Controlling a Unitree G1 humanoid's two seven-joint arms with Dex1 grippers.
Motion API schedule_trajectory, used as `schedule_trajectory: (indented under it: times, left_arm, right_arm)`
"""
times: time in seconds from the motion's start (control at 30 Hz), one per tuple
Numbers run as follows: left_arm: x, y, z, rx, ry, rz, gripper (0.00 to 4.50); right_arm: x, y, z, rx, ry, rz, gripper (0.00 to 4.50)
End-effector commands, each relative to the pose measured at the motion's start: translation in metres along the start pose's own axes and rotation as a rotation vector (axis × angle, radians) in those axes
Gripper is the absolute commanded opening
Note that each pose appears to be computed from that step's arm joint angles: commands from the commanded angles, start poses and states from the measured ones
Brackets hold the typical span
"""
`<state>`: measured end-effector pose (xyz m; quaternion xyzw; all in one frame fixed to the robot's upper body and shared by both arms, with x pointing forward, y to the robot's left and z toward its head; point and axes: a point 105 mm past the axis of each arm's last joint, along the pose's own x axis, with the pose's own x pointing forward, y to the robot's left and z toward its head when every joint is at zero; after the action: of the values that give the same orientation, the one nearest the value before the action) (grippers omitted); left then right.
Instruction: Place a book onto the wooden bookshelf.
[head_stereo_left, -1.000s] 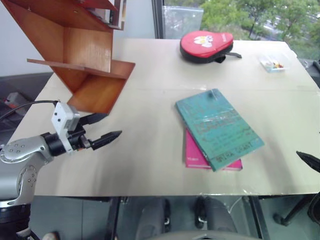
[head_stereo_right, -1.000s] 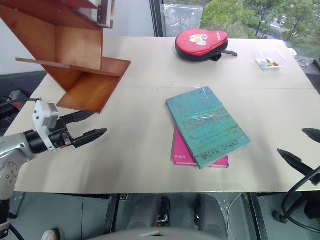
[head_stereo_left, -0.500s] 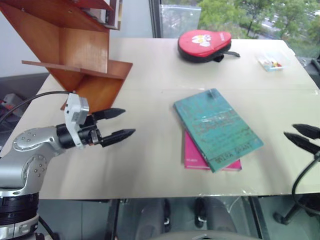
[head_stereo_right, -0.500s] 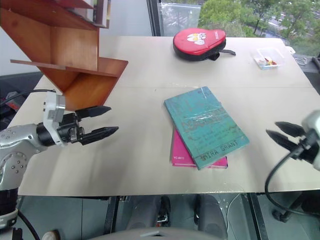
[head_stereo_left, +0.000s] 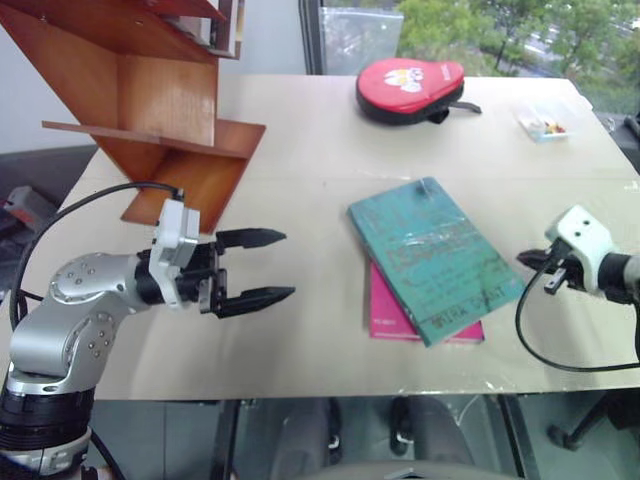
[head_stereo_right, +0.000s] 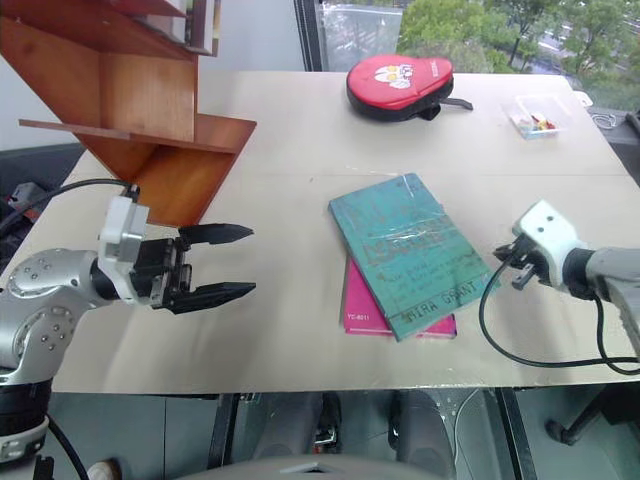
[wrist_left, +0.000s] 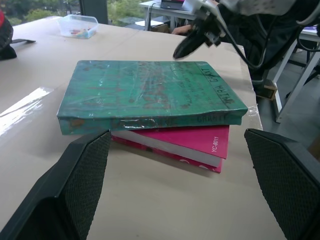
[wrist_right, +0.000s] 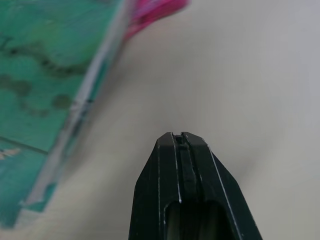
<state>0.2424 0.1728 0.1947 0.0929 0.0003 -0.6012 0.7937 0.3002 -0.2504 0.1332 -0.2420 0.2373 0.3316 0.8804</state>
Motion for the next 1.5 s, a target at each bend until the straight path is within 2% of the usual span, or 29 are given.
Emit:
schedule_trajectory:
  times: [0.03, 0.43, 0.7, 0.9, 1.33, 1.5]
  left_arm:
    - [-0.001, -0.006, 0.007, 0.055, -0.011, 0.009, 4.5]
    - [-0.002, -0.005, 0.003, 0.051, -0.012, 0.039, 4.5]
    - [0.0, -0.002, 0.002, 0.051, -0.015, 0.035, 4.5]
    - [-0.002, -0.004, -0.001, 0.04, -0.011, 0.04, 4.5]
    - [-0.008, -0.005, -0.008, 0.014, 0.003, 0.067, 4.5]
    - [-0.009, -0.004, -0.008, 0.003, -0.004, 0.069, 4.5]
  right_arm:
    - [0.005, 0.015, 0.011, -0.028, -0.046, 0.125, 0.03]
    - [0.021, 0.025, 0.024, -0.021, -0.123, 0.17, 0.03]
    - [0.043, 0.056, 0.023, -0.006, -0.126, 0.262, 0.03]
    - [0.055, 0.07, 0.032, 0.005, -0.164, 0.294, 0.03]
    - [0.079, 0.081, 0.064, -0.018, -0.26, 0.319, 0.03]
    - [0.066, 0.071, 0.061, -0.045, -0.235, 0.27, 0.03]
